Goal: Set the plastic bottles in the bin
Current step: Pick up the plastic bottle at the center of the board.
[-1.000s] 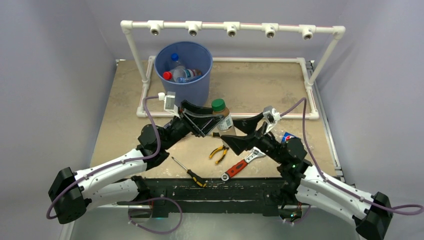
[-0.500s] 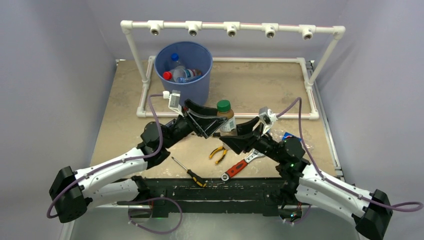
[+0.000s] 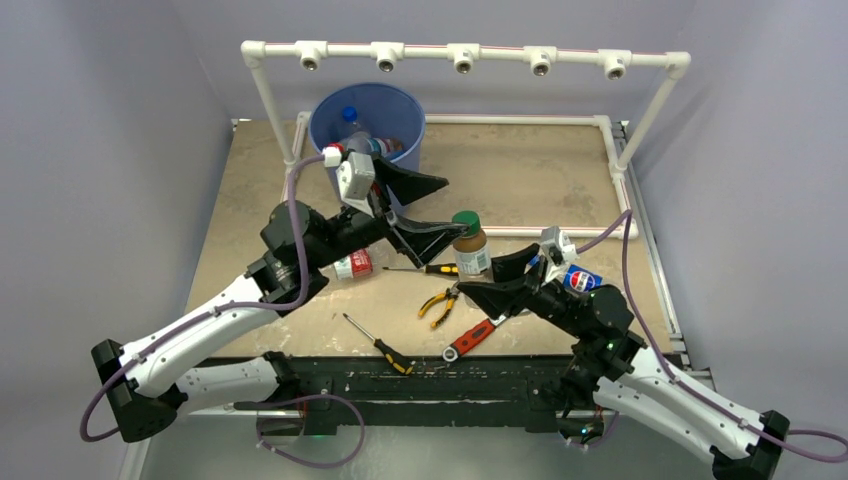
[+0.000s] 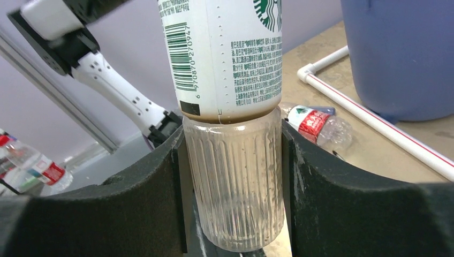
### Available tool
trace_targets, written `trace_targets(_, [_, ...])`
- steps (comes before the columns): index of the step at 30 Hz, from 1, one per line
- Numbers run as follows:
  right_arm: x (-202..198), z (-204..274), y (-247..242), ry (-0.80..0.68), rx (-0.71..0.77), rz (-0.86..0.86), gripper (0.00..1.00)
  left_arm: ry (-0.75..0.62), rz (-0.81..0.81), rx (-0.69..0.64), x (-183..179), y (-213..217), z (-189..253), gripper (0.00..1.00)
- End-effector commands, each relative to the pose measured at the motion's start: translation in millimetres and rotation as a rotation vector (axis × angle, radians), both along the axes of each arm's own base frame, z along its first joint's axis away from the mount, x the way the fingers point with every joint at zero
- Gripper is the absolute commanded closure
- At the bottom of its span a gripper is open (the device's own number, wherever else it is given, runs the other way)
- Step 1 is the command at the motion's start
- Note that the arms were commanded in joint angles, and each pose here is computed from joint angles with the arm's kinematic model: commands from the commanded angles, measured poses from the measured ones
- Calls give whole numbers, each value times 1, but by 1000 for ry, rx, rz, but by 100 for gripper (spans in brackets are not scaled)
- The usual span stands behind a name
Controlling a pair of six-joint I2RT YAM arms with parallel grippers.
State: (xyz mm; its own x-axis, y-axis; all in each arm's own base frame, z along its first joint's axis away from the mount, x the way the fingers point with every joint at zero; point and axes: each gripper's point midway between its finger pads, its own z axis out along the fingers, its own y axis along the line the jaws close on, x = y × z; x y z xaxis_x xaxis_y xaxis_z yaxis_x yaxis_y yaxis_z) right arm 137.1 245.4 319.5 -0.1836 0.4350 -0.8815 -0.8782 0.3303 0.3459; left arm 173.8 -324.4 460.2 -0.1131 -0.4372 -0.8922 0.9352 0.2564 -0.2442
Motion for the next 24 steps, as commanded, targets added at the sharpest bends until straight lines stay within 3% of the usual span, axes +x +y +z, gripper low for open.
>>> trace_targets(1, [5, -4, -3, -24, -59, -37, 66, -168, -32, 199, -7, -7, -19, 4])
trace_targets(11, [6, -1, -8, -42, 3, -60, 71, -107, -71, 177, -9, 3, -47, 1])
trace_targets(17, [5, 9, -8, -71, 29, -60, 72, -74, -129, 185, -13, -5, -53, 1])
trace_targets(24, [7, 2, -1, -68, 5, -40, 73, -47, -213, 105, -26, -8, -45, 4])
